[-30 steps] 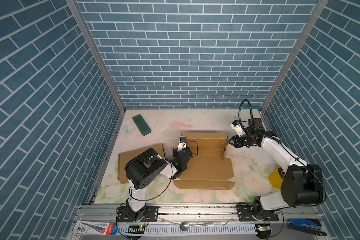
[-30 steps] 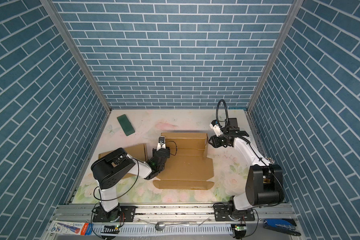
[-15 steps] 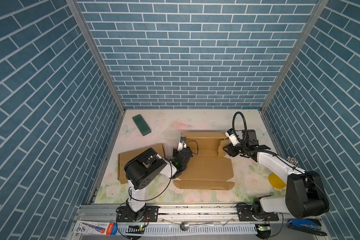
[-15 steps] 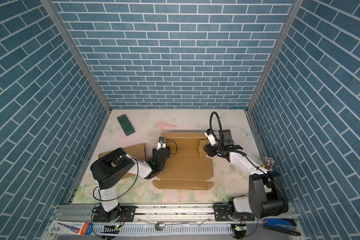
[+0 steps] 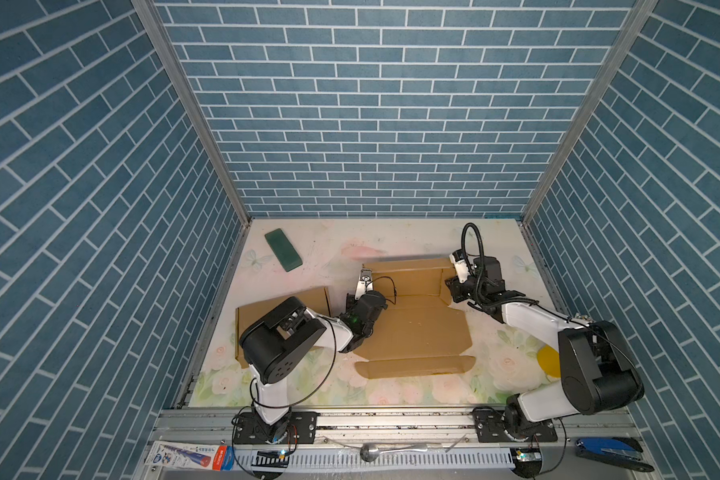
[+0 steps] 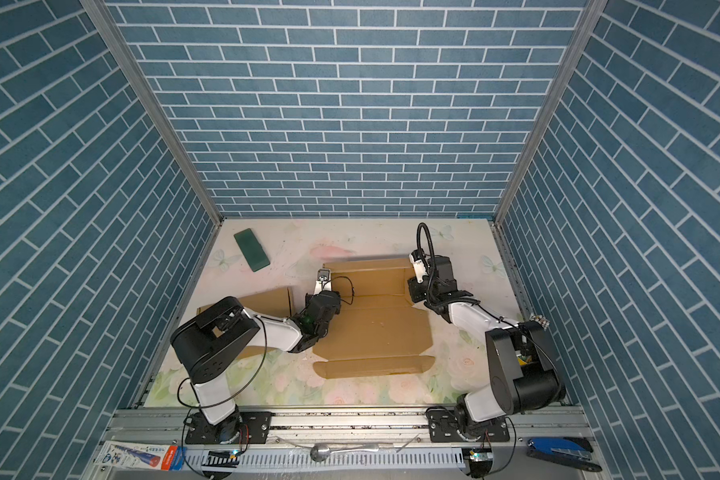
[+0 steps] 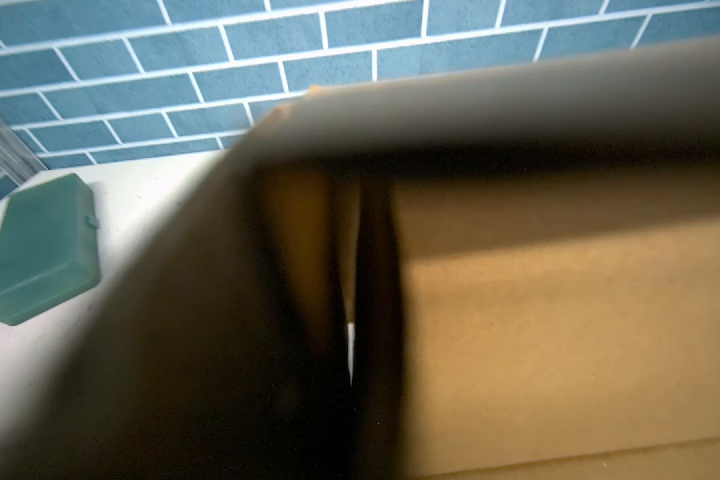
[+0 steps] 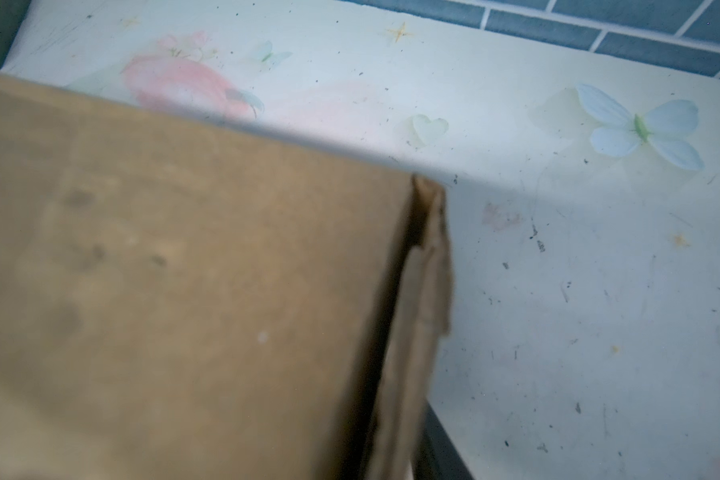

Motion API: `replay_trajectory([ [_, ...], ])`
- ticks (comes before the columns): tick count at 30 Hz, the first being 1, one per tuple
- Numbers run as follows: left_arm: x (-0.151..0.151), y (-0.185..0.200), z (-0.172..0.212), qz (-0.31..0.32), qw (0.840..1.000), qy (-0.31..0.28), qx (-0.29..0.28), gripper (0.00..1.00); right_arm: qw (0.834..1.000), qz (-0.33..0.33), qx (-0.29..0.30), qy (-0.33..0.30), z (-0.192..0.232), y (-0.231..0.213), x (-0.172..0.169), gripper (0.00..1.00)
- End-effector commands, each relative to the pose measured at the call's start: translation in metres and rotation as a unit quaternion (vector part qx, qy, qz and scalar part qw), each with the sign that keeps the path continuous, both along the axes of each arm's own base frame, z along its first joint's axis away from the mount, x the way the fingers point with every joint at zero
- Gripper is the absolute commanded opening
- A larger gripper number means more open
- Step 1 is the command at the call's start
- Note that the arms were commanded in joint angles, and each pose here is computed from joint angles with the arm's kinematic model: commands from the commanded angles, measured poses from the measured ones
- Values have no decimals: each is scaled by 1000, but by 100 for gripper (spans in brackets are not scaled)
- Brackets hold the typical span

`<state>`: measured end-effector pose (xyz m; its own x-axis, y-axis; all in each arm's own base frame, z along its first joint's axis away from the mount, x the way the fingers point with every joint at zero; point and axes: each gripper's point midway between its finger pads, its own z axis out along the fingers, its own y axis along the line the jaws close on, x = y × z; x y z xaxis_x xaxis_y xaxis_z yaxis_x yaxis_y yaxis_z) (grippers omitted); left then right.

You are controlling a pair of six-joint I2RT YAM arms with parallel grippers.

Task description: Fold the paper box

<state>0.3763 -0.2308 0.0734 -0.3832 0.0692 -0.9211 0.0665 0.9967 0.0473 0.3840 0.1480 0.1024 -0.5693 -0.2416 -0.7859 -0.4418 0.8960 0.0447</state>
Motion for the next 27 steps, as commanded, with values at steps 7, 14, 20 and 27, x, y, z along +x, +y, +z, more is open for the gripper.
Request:
replay_trajectory([
  [7, -32, -8, -46, -64, 981, 184, 22, 0, 991, -111, -14, -78, 3, -8, 39, 14],
  [14, -36, -6, -35, -33, 972, 233, 19, 0, 970, -203, -129, -27, -1, -33, 38, 0],
  [20, -56, 0, -19, 1, 953, 303, -3, 0, 947, -234, -213, 58, 5, -54, 9, 0],
  [27, -95, -14, -32, -17, 911, 409, -58, 3, 931, -155, -278, 176, 11, -51, -26, 0],
])
